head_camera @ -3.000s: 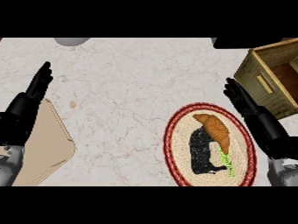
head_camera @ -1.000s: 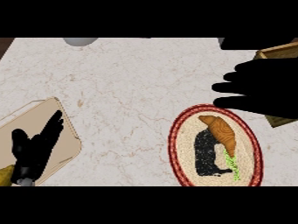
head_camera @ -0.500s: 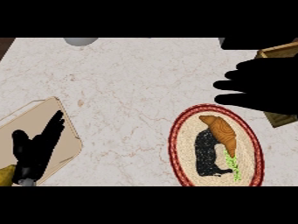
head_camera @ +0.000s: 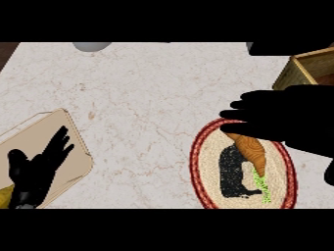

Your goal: Pick the croissant from the placemat and place it in the basket

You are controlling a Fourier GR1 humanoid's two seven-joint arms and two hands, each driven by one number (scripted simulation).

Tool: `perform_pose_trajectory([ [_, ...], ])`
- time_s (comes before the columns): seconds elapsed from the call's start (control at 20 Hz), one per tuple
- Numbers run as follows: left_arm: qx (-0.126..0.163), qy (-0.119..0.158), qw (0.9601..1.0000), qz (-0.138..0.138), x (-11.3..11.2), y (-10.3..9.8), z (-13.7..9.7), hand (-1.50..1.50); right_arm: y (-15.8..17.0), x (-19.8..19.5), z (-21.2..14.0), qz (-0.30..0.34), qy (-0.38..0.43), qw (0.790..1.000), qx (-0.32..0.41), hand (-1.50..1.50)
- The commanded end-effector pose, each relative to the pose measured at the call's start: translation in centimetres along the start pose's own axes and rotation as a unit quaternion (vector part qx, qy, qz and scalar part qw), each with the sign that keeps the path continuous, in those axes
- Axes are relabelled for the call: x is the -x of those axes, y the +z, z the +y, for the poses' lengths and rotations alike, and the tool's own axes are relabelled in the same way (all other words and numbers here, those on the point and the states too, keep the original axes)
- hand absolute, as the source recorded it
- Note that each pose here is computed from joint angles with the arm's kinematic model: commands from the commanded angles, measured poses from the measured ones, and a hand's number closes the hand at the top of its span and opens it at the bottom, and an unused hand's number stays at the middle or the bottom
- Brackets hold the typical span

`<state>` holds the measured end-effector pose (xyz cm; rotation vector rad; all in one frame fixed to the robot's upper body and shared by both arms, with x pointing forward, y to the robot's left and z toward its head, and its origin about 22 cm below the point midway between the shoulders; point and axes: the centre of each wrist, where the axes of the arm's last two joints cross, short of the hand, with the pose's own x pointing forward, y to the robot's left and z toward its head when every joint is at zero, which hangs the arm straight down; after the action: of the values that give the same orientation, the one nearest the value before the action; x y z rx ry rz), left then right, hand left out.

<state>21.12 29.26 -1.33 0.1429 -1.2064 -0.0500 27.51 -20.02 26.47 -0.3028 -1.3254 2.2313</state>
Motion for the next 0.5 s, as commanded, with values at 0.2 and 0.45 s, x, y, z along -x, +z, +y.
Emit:
perform_pose_trajectory([
  [0.2, 0.002, -0.002, 0.9962, 0.088, 3.5, 0.4, 0.3, 0.0, -3.2, 0.3, 4.3, 0.008, 0.017, 1.0, -0.006, -1.5],
  [0.45, -0.005, 0.002, 0.9967, 0.081, 3.2, -0.3, -0.6, 0.0, -4.3, 1.9, 6.6, 0.031, 0.028, 0.999, -0.027, -1.5],
])
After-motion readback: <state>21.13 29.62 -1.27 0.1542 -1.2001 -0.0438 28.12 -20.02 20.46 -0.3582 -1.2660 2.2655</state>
